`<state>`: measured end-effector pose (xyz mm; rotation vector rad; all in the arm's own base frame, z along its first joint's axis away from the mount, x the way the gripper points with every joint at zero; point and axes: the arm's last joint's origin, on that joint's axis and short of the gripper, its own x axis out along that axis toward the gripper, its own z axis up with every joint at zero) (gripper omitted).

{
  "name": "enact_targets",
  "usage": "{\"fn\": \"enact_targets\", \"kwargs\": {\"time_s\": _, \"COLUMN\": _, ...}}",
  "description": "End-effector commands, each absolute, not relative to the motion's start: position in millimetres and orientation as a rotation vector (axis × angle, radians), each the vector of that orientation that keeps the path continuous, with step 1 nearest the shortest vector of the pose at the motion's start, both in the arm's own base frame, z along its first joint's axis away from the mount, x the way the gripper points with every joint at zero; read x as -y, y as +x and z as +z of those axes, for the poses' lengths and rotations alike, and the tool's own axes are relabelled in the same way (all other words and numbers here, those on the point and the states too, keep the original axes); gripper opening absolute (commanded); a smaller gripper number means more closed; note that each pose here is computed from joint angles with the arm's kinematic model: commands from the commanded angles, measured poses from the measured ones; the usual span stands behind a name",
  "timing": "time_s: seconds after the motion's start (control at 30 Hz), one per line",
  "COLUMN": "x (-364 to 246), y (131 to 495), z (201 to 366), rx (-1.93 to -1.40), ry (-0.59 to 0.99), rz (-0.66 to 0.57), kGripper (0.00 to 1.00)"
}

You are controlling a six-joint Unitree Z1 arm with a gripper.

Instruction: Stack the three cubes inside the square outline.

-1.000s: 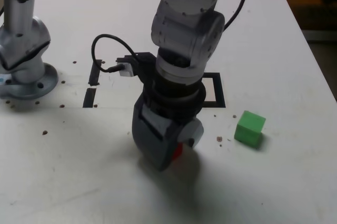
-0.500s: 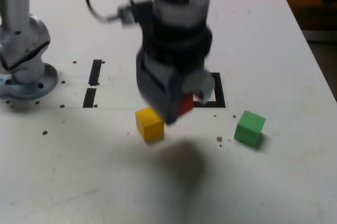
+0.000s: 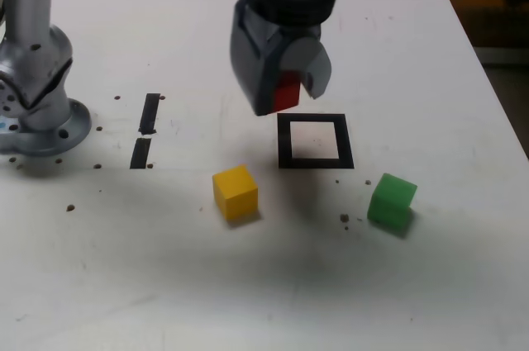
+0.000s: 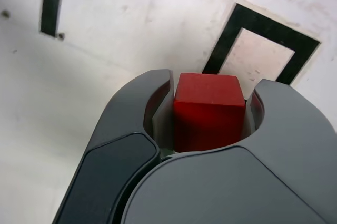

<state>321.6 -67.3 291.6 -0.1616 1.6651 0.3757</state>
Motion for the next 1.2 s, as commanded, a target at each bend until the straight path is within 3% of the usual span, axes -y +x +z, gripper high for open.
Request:
{"fn": "enact_targets", "kwargs": {"time_s": 0.0, "x": 63.1, "y": 325.9, "z": 286.9, "rx": -1.694, "ry": 0.051, "rz": 0.146, "kGripper": 0.21}}
{"fn": "enact_targets", "kwargs": {"time_s": 0.53, "x": 59.9, "y": 344.5, "z": 235.6, "rx": -1.65, "ry": 0.111, "rz": 0.064, "kGripper": 0.21}}
{"fn": "enact_targets", "kwargs": {"time_s": 0.9, "x": 53.5, "y": 350.0, "z": 223.1, "rx": -1.656, "ry": 0.114, "rz": 0.1, "kGripper": 0.22}}
{"fn": "enact_targets", "kwargs": {"time_s": 1.17, "x": 51.4, "y": 353.8, "z": 216.2, "rx": -1.662, "ry": 0.114, "rz": 0.104, "kGripper": 0.29}}
